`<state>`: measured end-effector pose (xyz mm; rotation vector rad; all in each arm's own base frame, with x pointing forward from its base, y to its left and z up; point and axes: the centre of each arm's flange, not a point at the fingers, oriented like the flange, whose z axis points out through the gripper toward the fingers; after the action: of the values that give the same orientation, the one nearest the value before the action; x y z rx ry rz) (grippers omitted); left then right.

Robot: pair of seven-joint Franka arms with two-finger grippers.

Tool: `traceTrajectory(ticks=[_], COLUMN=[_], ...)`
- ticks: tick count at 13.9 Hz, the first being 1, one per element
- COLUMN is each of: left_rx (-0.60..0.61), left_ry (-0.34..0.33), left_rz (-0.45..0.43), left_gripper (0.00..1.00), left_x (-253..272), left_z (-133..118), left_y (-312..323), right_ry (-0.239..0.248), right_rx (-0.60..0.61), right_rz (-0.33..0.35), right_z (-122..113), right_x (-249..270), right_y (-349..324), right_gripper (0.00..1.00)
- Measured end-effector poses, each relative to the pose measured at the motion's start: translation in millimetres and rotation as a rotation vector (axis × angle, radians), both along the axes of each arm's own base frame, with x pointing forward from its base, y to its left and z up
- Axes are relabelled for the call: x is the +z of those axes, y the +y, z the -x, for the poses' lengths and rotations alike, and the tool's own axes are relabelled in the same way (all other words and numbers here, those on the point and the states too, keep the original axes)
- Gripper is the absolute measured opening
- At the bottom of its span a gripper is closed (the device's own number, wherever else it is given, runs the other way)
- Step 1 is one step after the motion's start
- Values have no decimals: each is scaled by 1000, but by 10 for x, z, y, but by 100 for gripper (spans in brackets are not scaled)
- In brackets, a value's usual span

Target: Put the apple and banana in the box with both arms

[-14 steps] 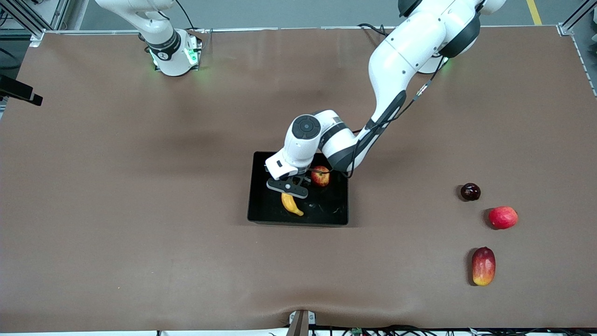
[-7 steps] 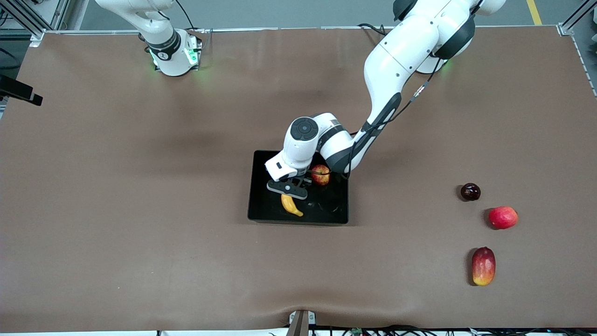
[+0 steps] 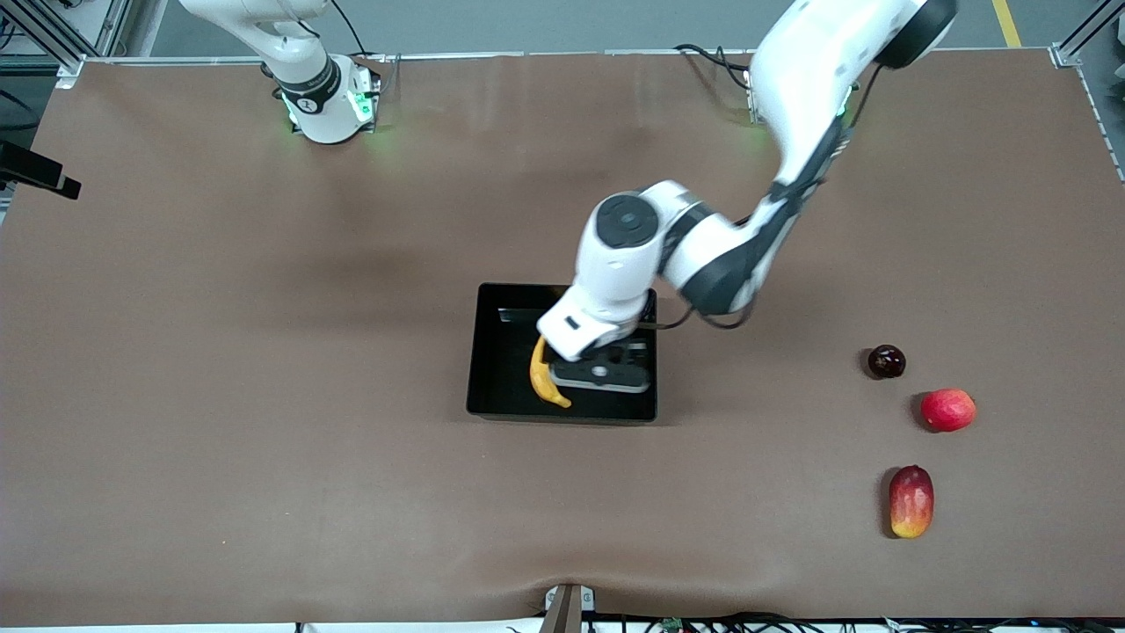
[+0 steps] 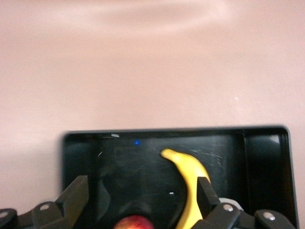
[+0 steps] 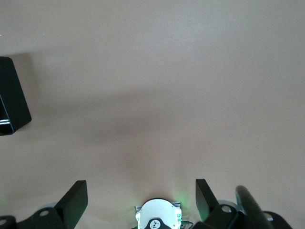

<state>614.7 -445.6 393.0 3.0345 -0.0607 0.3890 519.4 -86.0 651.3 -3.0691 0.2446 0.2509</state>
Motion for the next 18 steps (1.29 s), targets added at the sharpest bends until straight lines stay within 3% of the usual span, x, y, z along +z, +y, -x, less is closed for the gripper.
traceTrajectory(ticks=[4,6,11,15,18], left_rx=[132,191,184,105,79], left_ry=[-19,29,135,195,204], left_rz=[-27,-56,-142,-162,-193], left_gripper=[100,100,100,100,100], left_x=[928,1182,1585,2019,2333], left_z=[-266,-298,-354,-168,202], left_y=[934,1378,2537,3249,3381], right_ry=[-14,-17,-28,-44,-45], right_rx=[10,15,19,32,34], right_rz=[-1,-2,-3,-3,-4], right_z=[28,50,92,108,130], right_x=[-1,-21,3,-48,-53], right_y=[45,75,92,167,175], right_gripper=[100,100,100,100,100])
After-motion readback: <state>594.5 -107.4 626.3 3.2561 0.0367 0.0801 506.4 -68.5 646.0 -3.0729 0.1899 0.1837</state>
